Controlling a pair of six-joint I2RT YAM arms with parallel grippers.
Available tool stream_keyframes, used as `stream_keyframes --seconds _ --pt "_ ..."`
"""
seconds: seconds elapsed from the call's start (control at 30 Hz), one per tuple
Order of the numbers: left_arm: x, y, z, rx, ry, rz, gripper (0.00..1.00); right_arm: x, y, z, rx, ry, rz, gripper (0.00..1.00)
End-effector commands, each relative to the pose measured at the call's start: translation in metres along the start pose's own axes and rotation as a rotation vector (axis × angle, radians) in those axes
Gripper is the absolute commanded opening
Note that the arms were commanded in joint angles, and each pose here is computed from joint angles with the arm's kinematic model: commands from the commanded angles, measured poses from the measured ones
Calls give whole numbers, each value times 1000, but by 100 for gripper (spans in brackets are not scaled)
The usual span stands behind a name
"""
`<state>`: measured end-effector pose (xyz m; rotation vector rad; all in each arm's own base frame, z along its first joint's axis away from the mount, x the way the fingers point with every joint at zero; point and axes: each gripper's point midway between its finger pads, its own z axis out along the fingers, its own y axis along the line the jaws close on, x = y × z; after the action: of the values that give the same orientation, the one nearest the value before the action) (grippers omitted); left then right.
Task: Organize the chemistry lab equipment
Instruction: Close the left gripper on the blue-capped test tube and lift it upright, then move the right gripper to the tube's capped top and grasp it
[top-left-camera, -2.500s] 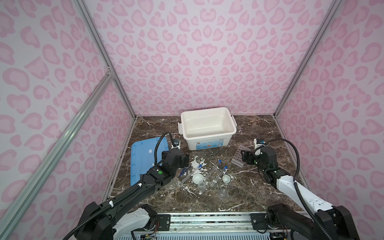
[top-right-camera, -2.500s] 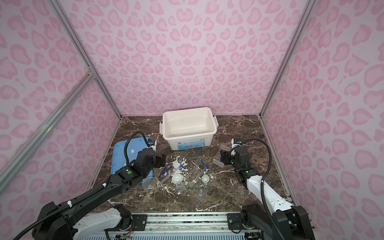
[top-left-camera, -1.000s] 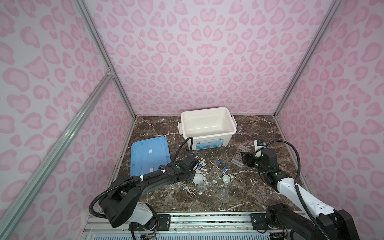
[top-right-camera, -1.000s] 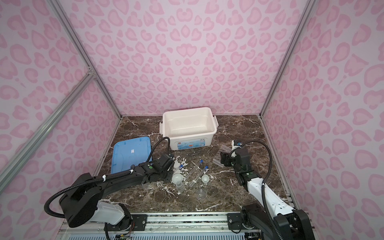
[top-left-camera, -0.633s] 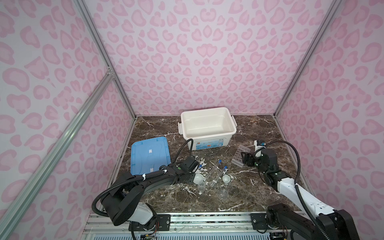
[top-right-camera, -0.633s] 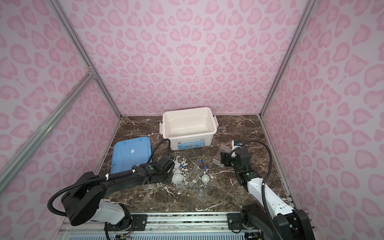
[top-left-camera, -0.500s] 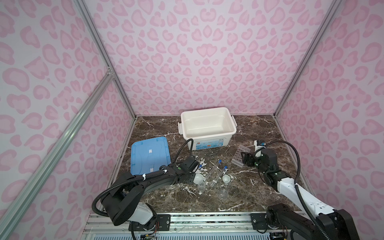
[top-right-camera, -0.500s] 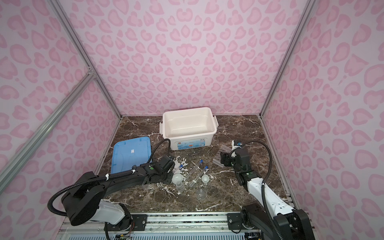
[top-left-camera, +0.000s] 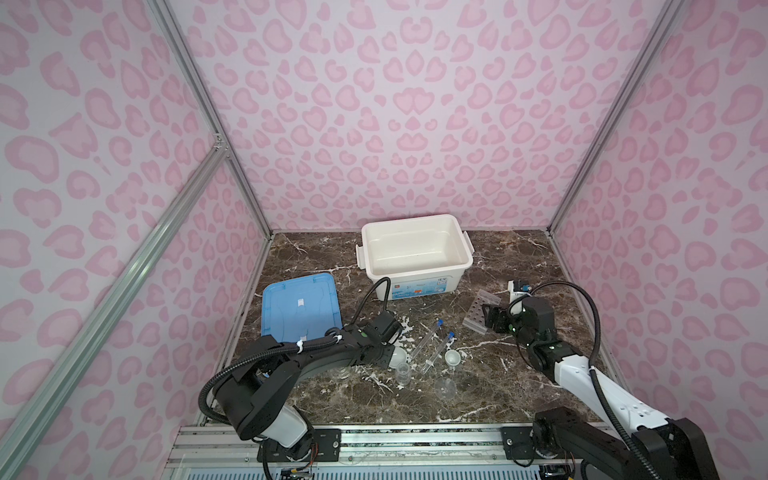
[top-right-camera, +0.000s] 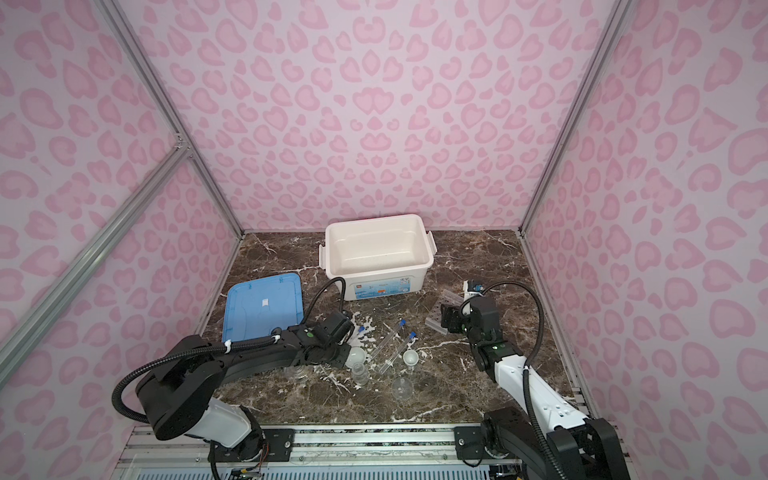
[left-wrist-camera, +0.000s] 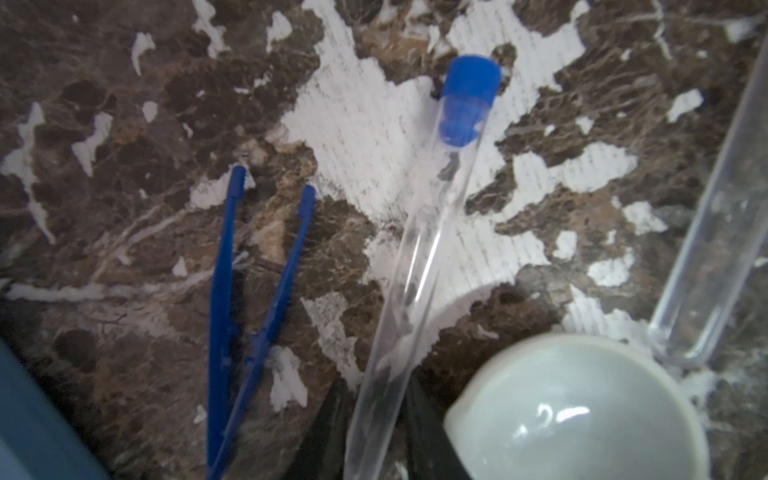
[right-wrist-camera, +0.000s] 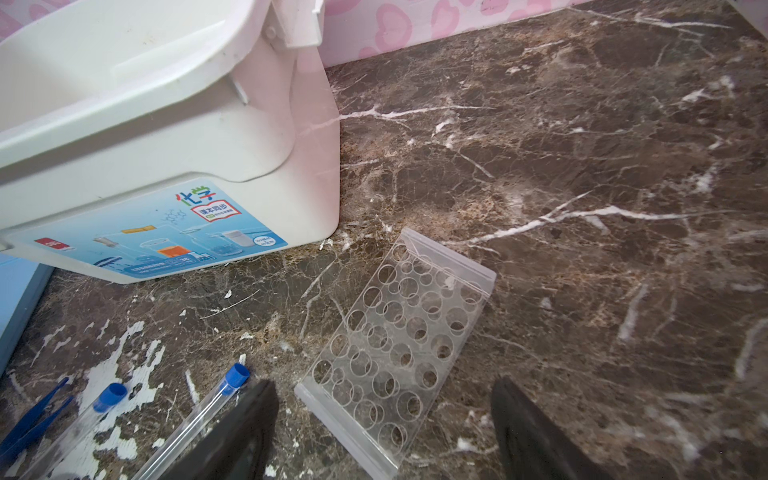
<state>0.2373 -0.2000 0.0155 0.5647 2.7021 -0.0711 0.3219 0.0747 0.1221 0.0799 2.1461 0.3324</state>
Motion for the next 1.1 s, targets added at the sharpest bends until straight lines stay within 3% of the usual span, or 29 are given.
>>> stream_keyframes --seconds 0.0,0.3,0.53,0.77,1.07 --pt "8 2 3 -9 37 9 24 -2 1 -1 -2 -9 2 82" --pt "4 0 9 -17 50 30 15 -4 1 -1 1 -9 2 82" --pt "-10 -5 1 7 -4 39 15 -7 6 -1 -21 -10 5 83" --pt "-39 -7 -21 14 -120 46 14 -15 38 1 -203 -20 51 80" --pt "-75 -25 -46 -26 -242 159 12 -22 77 2 -413 12 114 76"
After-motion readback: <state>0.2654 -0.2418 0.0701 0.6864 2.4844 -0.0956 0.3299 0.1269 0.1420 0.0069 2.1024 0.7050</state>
